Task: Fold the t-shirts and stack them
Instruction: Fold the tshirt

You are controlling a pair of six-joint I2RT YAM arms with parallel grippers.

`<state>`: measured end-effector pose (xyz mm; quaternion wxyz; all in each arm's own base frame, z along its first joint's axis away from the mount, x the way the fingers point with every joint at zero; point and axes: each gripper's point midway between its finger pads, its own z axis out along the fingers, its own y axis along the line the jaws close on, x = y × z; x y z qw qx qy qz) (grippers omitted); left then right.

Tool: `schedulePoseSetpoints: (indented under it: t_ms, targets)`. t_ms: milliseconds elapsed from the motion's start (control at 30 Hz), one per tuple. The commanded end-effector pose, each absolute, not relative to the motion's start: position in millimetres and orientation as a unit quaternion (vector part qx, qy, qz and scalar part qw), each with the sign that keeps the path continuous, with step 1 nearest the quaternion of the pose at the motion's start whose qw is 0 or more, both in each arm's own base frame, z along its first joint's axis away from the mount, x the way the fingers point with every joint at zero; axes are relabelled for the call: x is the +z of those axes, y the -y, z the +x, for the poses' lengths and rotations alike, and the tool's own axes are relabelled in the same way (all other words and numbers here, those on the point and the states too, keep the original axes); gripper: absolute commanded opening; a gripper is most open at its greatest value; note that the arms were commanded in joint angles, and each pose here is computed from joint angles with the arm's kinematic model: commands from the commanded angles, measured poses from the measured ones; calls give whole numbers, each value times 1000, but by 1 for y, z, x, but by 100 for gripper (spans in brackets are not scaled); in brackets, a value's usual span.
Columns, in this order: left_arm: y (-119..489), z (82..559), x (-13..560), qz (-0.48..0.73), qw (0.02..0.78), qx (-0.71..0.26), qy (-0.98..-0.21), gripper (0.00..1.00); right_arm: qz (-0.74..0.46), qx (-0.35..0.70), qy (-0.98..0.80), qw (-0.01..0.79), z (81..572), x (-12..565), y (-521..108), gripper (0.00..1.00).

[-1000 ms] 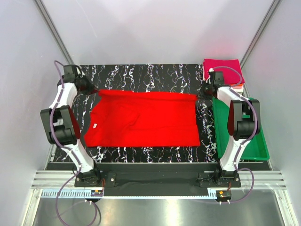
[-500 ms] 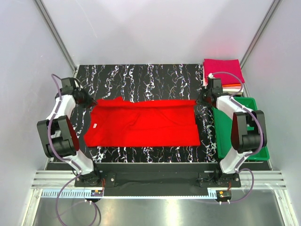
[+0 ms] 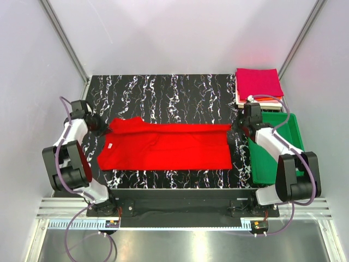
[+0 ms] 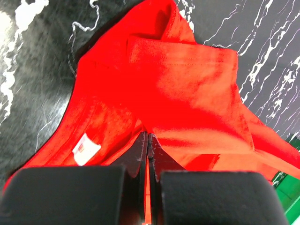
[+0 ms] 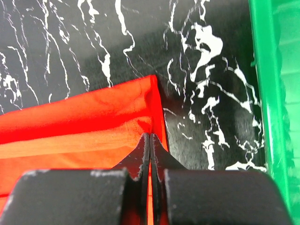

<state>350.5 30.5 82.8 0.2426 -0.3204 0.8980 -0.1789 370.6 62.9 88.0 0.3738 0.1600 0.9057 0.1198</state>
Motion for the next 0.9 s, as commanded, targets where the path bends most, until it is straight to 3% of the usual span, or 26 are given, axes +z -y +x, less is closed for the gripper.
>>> schedulePoseSetpoints:
  t_ms: [0, 233, 533, 600, 633, 667, 800, 867]
  targets:
    - [-43, 350, 105, -312, 292, -155, -891, 0, 175, 121, -896, 389, 369, 91, -61, 0]
    - [-41, 324, 85, -306, 265, -135, -904, 0, 188, 130, -907, 354, 349, 67, -65, 2]
    - [-41, 301, 75, -304, 249, -113, -912, 0, 193, 142, -915, 324, 328, 76, -73, 28]
    - [-47, 300, 75, -313, 248, -99, -912, 10, 194, 149, -915, 322, 328, 80, -77, 30]
    - [-47, 300, 75, -314, 245, -97, -912, 24, 193, 152, -915, 321, 328, 82, -79, 30]
    - [-49, 303, 80, -313, 251, -95, -911, 29, 190, 155, -915, 320, 328, 83, -83, 29]
    - [-57, 315, 113, -308, 306, -77, -898, 34, 174, 167, -914, 327, 343, 92, -95, 27]
    - [-50, 329, 144, -277, 351, -81, -891, 42, 161, 184, -915, 322, 348, 96, -106, 27]
